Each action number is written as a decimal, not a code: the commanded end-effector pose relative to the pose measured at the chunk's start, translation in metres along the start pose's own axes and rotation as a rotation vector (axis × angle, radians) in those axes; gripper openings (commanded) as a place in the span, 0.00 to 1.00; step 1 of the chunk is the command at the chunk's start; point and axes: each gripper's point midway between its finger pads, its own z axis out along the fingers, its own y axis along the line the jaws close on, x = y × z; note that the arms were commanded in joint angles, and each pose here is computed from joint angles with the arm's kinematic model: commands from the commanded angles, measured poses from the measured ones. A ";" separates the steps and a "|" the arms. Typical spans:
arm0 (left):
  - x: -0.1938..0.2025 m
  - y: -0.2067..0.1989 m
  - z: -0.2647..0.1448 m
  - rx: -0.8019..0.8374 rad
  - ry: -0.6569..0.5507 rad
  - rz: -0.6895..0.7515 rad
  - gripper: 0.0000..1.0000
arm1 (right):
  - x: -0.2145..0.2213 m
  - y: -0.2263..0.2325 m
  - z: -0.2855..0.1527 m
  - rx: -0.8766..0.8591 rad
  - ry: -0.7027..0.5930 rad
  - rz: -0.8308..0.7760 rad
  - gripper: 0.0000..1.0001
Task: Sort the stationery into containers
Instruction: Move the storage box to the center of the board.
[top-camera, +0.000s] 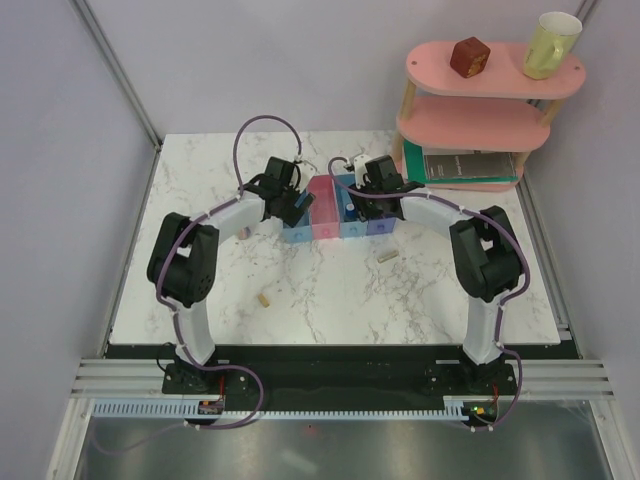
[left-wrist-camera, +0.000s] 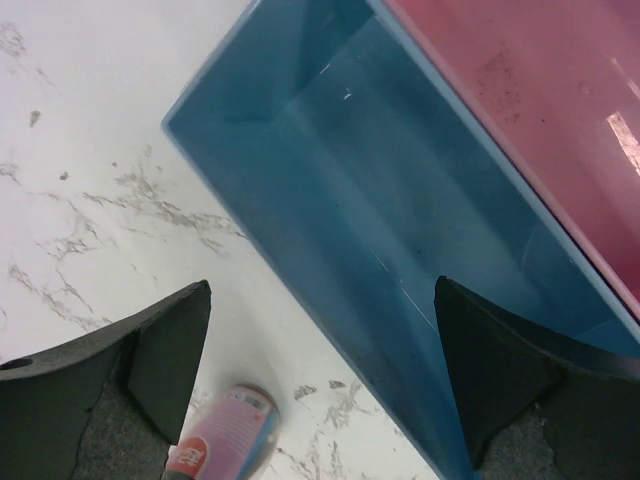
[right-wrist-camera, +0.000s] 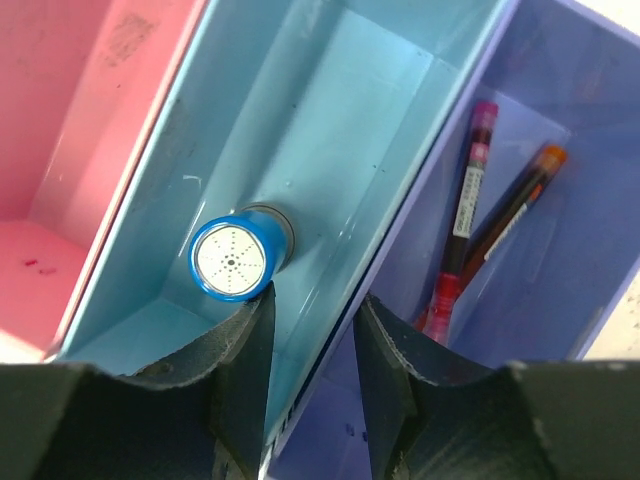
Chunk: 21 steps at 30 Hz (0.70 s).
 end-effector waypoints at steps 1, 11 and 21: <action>-0.003 -0.011 -0.023 0.022 -0.035 0.053 1.00 | -0.006 0.014 -0.018 -0.033 -0.018 -0.004 0.44; -0.002 -0.003 -0.028 -0.016 -0.031 0.081 1.00 | 0.005 0.033 -0.035 -0.067 -0.014 0.008 0.44; -0.026 0.021 -0.018 -0.127 -0.069 0.128 1.00 | 0.016 0.047 -0.048 -0.088 -0.007 0.028 0.43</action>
